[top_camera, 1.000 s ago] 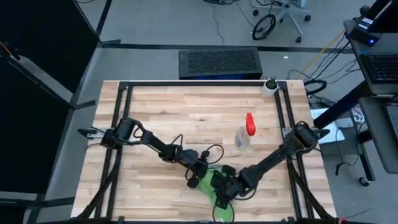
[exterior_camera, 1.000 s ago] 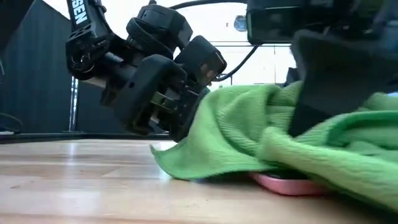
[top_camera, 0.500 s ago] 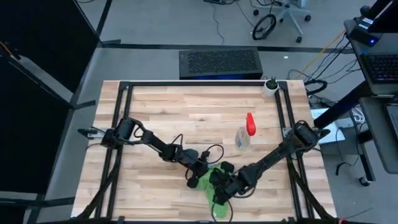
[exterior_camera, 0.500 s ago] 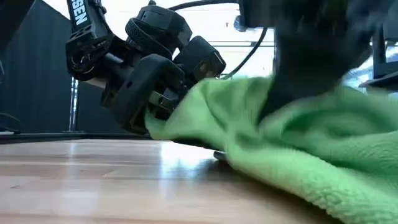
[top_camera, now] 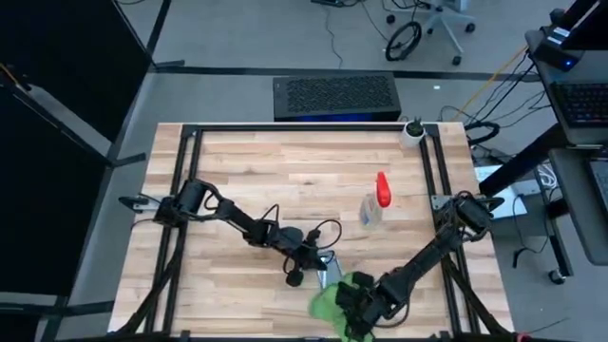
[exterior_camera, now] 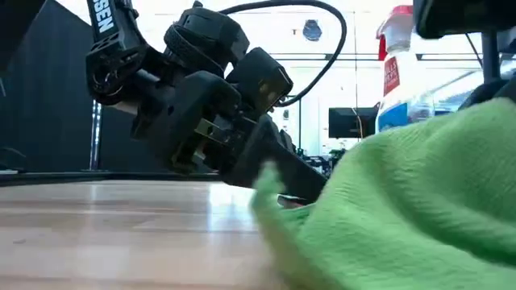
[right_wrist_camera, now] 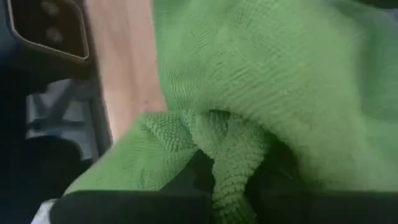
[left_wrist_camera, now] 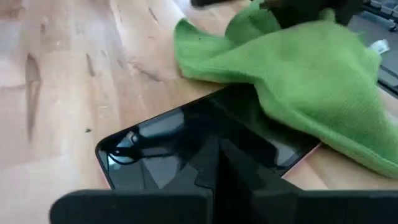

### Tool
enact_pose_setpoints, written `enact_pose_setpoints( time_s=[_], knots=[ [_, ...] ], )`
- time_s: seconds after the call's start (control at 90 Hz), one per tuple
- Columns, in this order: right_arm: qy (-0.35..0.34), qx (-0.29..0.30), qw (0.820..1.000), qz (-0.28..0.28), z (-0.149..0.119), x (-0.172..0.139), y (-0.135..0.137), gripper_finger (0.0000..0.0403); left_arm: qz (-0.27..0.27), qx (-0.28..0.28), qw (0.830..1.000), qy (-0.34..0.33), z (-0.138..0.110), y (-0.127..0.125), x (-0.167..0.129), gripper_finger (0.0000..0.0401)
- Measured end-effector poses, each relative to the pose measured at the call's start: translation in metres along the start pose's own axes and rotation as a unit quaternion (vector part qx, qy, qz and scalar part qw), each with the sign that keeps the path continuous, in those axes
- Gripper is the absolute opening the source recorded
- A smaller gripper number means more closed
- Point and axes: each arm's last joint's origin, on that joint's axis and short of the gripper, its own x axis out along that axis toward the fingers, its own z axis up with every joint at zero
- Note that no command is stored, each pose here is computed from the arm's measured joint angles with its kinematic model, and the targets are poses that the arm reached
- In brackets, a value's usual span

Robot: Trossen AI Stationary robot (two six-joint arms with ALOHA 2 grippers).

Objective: Apply microfiber cloth
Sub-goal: Wipe the front of the cellphone with the green microfiber cloth

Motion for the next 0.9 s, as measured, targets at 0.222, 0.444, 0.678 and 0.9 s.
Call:
enact_pose_setpoints(
  time_s=[0.222,0.444,0.678,0.9],
  knots=[
    [-0.113,-0.020,0.991,-0.071,0.031,-0.019,-0.016,0.0007,-0.004,-0.001,1.000,-0.001,0.000,0.000,0.000,0.0000],
    [-0.045,-0.004,0.995,-0.092,0.027,0.025,-0.029,0.0007,-0.006,-0.009,1.000,-0.003,0.000,0.001,0.000,0.0000],
    [-0.010,0.019,0.999,-0.049,-0.001,0.020,-0.008,0.0007,-0.012,-0.015,1.000,-0.003,0.001,0.004,-0.001,0.0000],
    [0.058,0.021,0.997,-0.051,-0.027,-0.014,-0.002,0.0007,-0.006,-0.017,1.000,-0.004,0.001,0.007,-0.002,0.0000]
  ],
)
